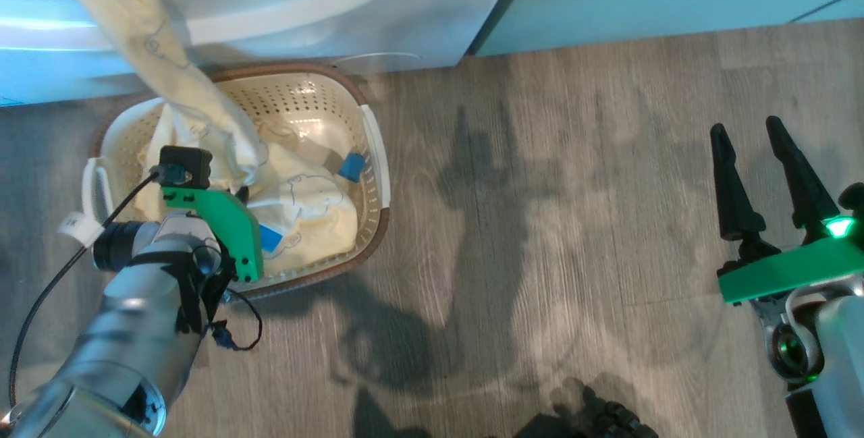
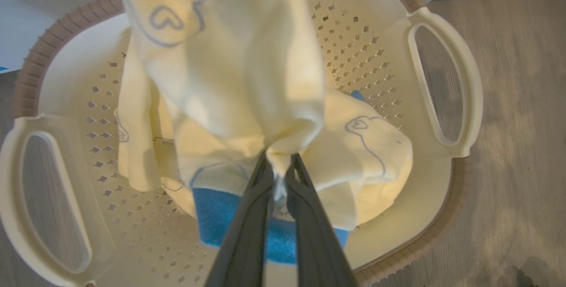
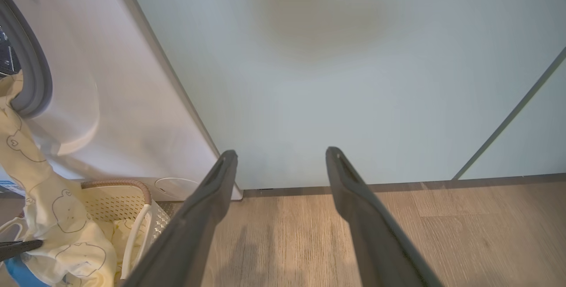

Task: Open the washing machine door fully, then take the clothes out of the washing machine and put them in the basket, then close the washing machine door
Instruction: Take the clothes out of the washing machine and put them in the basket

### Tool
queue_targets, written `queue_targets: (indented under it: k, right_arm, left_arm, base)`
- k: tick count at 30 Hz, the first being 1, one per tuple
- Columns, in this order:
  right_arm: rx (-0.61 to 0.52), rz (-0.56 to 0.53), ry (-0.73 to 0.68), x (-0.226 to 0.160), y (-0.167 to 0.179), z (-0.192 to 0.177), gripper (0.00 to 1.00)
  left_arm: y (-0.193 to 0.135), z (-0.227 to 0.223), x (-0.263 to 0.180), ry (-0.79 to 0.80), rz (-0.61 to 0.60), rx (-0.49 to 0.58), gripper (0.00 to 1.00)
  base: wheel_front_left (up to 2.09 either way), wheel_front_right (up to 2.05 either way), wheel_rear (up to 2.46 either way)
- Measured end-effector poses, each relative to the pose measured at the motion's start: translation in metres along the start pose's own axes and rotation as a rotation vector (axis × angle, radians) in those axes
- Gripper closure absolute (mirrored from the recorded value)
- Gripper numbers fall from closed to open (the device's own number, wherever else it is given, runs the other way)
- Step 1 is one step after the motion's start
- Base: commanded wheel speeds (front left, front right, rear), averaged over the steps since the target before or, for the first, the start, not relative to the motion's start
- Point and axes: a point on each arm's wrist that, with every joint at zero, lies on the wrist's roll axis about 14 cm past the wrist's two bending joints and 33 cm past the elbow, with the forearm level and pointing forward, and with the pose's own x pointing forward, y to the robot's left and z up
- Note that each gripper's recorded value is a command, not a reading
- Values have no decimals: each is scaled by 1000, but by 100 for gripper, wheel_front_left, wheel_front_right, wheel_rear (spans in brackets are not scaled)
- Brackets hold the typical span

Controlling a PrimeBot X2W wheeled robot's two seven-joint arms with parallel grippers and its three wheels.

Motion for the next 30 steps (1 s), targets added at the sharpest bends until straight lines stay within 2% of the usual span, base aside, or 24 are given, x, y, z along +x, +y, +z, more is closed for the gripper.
queue_targets:
  k: [7,14,21,22,24,25,26,27,30]
  right_arm:
    - [-1,-29,28,-2,-8,-10,0]
    - [-5,-30,15,2,-9,-5,0]
    - [-1,-20,0,2,-6,0,0]
    - [0,-18,-3,1,-5,1,0]
    - [2,-14,-10,1,-3,4,0]
    - [3,-11,-17,1,-2,6,0]
    - [4,-9,-22,0,-1,8,0]
    - [5,-7,-27,0,-1,10,0]
    - [8,-2,-43,-2,1,16,0]
  left_arm:
    - [-7,-30,11,119,-25,6,100]
    - [-9,-59,5,234,-35,0,100]
    - [-4,-55,-2,218,-18,-5,100]
    - [-4,-53,-3,209,-15,-5,97]
    - [-1,-51,-7,186,-1,-5,62]
    - [1,-49,-10,167,11,-13,27]
    - [2,-47,-12,152,17,-14,4]
    - [3,-44,-14,136,23,-17,0]
    - [4,-34,-20,87,31,-11,0]
  base:
    - [0,0,0]
    - [0,0,0]
    - [0,0,0]
    - [0,0,0]
    - [0,0,0]
    - [0,0,0]
    - [0,0,0]
    - [0,0,0]
    - [0,0,0]
